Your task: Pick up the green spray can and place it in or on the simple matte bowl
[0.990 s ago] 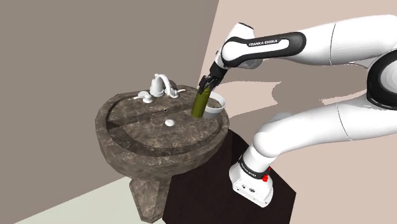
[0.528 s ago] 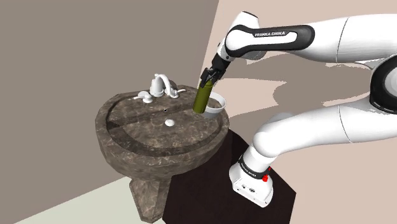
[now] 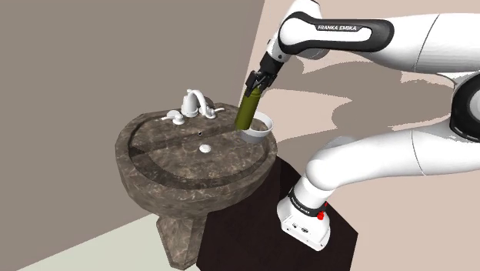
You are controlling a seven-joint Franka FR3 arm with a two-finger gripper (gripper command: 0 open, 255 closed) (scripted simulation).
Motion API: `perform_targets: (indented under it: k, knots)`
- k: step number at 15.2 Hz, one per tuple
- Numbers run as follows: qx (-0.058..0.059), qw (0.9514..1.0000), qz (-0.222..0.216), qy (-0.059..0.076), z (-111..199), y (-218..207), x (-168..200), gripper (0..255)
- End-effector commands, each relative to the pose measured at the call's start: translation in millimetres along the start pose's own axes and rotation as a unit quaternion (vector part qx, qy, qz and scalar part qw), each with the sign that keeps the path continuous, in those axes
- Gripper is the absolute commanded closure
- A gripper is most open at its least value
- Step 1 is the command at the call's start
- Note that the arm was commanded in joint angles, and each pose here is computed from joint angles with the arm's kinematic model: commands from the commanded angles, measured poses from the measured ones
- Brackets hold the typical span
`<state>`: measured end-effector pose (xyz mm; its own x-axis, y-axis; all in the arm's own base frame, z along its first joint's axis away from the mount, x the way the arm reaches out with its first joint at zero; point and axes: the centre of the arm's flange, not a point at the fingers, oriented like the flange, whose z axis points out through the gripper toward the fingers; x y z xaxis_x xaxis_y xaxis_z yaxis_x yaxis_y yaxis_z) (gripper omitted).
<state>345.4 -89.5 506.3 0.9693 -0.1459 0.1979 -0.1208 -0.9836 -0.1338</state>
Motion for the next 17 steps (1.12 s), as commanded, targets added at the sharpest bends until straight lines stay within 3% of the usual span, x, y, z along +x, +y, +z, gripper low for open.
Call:
perform_targets:
  k: [1,5,17]
  knots:
    - [0.000,1.0000,0.000,0.000,-9.2,-2.6,3.1,255]
    - [0.000,1.0000,0.000,0.000,-26.8,-5.0,6.6,255]
    - [0.000,1.0000,0.000,0.000,-97.3,131.5,63.2,255]
